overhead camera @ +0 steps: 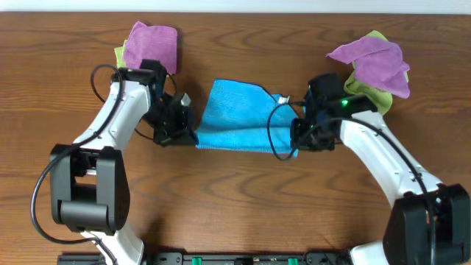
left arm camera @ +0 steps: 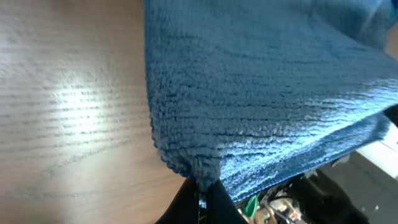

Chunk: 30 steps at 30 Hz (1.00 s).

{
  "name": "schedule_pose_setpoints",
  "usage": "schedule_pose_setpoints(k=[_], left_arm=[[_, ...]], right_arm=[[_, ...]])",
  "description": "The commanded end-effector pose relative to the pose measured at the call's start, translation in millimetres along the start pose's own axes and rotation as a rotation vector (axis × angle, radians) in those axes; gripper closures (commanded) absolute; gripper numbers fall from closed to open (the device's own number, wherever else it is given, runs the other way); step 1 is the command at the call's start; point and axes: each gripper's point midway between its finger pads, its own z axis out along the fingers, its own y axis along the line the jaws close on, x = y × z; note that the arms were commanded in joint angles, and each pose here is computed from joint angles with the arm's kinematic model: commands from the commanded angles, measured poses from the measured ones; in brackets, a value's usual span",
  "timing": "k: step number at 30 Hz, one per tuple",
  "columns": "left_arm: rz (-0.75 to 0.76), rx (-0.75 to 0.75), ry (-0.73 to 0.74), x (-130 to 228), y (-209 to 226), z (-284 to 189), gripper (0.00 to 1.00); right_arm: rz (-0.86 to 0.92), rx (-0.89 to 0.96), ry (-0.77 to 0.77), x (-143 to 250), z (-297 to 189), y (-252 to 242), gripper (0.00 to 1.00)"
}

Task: Fold the cloth
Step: 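Open both grippers to lay the blue cloth flat at center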

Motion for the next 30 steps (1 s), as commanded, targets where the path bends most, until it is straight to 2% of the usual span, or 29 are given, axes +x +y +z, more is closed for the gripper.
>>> schedule_pose_setpoints(k=[1,16,17,18,19,23,24,28,30], left_arm=[[0.011,-0.033,0.03,8,15,8,0.94],[0.022,-0.08,0.103,29,35,22,0.94],[0.02,-0.093,0.104,30,38,22,0.94],[0.019,-0.108,0.106,30,40,21,0.94],[0.017,-0.123,0.108,31,43,21,0.9],[0.014,-0.157,0.114,33,49,20,0.6],[0.013,-0.157,0.114,33,49,20,0.51],[0.008,-0.162,0.123,35,50,19,0.39],[0.006,-0.177,0.128,37,52,19,0.36]], right_arm=[[-0.01,0.019,-0.003,12,3,-8,0.98],[0.031,0.047,0.07,52,11,-25,0.98],[0.036,0.05,0.075,54,11,-26,0.86],[0.037,0.051,0.081,55,11,-26,0.63],[0.039,0.055,0.089,57,10,-27,0.46],[0.043,0.074,0.108,62,10,-31,0.09],[0.044,0.074,0.109,63,10,-31,0.07],[0.042,0.071,0.102,62,8,-30,0.06],[0.037,0.066,0.086,61,4,-28,0.06]])
